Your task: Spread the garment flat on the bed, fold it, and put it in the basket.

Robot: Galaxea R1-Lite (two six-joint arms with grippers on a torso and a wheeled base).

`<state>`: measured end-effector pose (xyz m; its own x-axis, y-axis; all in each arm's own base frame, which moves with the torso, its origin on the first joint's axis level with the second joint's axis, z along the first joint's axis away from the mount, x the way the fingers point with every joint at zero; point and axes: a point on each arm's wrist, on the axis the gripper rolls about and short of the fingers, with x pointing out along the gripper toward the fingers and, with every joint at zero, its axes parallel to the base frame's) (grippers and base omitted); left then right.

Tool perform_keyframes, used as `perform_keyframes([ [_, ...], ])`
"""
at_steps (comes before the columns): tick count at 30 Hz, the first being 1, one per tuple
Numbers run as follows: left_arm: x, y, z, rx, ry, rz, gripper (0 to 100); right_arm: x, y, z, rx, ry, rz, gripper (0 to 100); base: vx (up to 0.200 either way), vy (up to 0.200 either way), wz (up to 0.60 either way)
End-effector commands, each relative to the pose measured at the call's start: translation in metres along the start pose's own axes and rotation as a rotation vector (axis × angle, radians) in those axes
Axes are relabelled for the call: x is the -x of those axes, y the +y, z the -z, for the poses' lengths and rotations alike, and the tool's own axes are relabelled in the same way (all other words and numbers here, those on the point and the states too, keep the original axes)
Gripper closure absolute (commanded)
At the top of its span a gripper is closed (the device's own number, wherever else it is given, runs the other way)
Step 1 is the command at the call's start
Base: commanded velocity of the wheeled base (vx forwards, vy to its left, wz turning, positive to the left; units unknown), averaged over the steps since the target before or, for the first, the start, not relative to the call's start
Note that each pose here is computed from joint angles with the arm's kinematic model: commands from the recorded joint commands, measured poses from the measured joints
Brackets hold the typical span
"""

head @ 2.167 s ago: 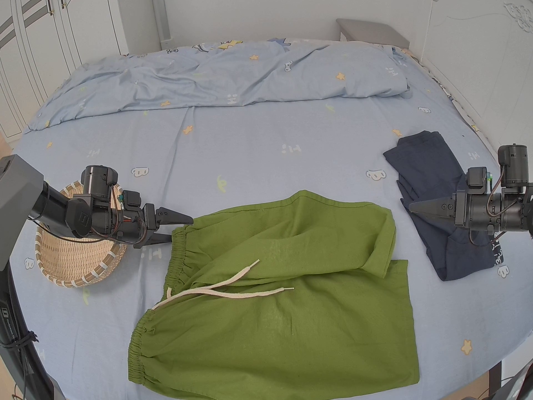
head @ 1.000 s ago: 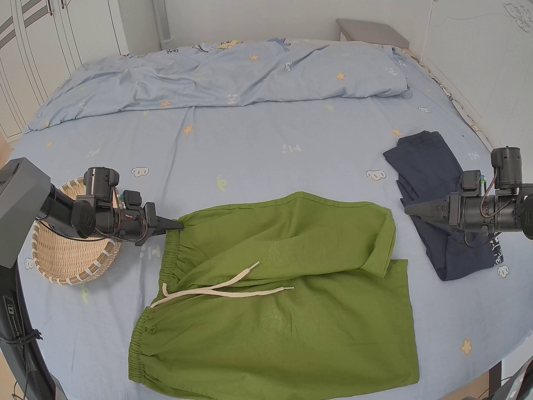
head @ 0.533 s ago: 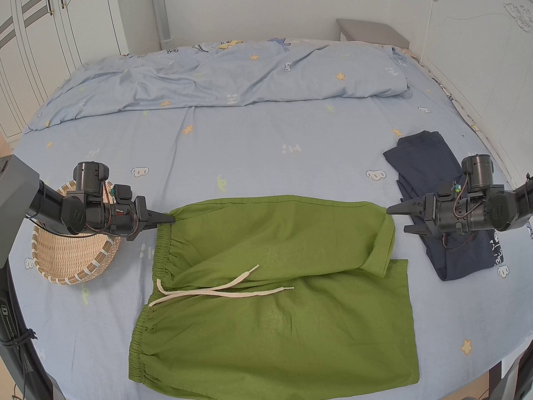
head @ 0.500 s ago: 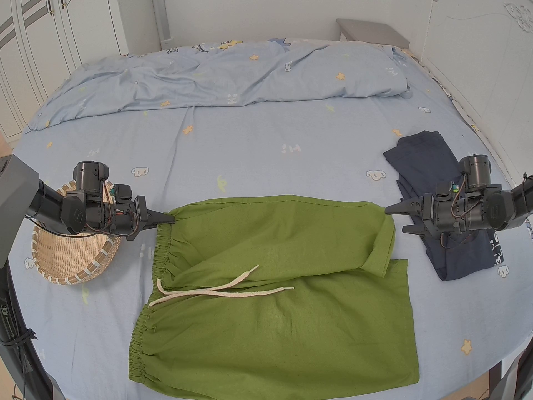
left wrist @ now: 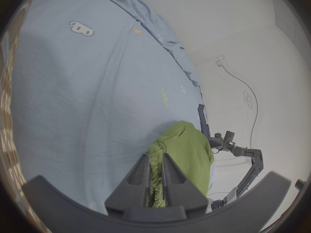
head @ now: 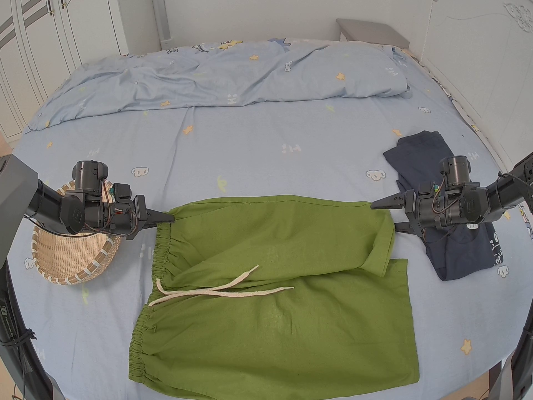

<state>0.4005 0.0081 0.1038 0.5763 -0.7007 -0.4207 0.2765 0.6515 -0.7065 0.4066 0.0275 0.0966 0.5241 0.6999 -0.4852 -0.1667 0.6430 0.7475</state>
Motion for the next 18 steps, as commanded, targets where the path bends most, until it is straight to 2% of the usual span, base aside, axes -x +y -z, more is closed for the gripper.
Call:
perform_keyframes([
  [1, 0.0006, 0.0001, -0.0004, 0.000, -0.002, 0.000, 100, -0.0079, -0.0070, -0.0029, -0.020, 0.008, -0.005, 0, 0.000, 0.000, 0.00],
  [9, 0.0018, 0.0004, -0.0010, -0.002, -0.005, -0.002, 100, -0.0063, -0.0060, -0.0092, -0.038, -0.015, -0.013, 0, 0.000, 0.000, 0.00],
  [10, 0.0013, 0.0000, -0.0008, -0.002, -0.004, -0.001, 100, -0.0073, -0.0078, -0.0098, -0.041, -0.016, -0.010, 100, 0.000, 0.000, 0.00],
  [18, 0.0018, 0.0004, -0.0010, -0.002, -0.005, -0.002, 100, -0.0077, -0.0140, -0.0101, -0.053, -0.015, -0.004, 100, 0.000, 0.000, 0.00],
])
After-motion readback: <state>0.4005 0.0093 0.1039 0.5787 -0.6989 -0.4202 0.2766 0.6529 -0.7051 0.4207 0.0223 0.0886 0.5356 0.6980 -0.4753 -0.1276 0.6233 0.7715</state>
